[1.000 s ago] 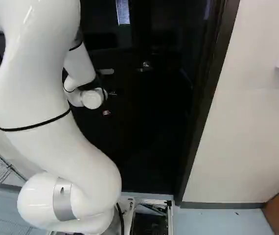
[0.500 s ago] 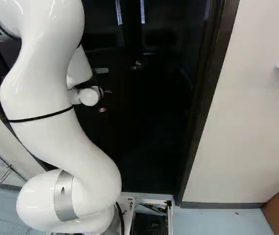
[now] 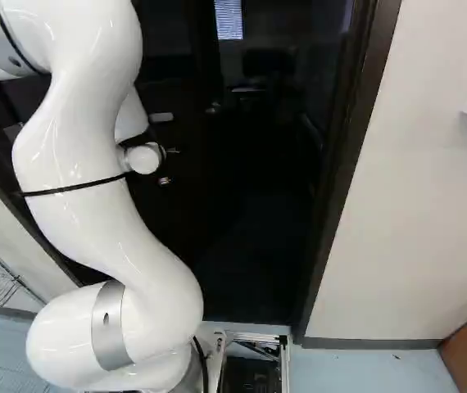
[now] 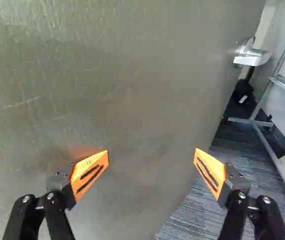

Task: Open the door and move inside

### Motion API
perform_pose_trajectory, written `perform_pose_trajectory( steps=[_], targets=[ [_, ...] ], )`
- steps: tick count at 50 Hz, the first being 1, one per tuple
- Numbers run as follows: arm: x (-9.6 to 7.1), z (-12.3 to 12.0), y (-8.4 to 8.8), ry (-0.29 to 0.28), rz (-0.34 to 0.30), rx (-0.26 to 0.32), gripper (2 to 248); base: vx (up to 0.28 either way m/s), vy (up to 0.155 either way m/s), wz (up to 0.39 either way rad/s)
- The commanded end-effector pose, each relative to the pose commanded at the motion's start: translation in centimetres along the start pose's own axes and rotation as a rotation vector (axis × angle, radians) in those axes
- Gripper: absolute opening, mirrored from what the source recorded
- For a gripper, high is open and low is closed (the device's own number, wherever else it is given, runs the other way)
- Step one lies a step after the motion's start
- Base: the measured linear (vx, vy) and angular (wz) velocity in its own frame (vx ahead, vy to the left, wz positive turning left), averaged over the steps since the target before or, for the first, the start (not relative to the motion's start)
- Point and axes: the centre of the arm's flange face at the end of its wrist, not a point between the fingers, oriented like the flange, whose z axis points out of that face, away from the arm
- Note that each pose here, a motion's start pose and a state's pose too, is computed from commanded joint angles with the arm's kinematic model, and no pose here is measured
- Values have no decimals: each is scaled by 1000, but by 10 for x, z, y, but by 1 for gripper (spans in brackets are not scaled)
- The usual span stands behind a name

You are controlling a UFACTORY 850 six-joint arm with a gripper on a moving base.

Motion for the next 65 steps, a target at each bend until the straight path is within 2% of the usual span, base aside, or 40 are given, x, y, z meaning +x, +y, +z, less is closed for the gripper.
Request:
perform_pose_trajectory(
  steps=[25, 52, 65],
  targets=[
    [3, 29, -36, 16, -35, 78, 247, 0, 0, 0],
    [4, 46, -73, 30, -87, 173, 247, 0, 0, 0],
    [3, 51, -85, 35, -112, 209, 247, 0, 0, 0]
  ],
)
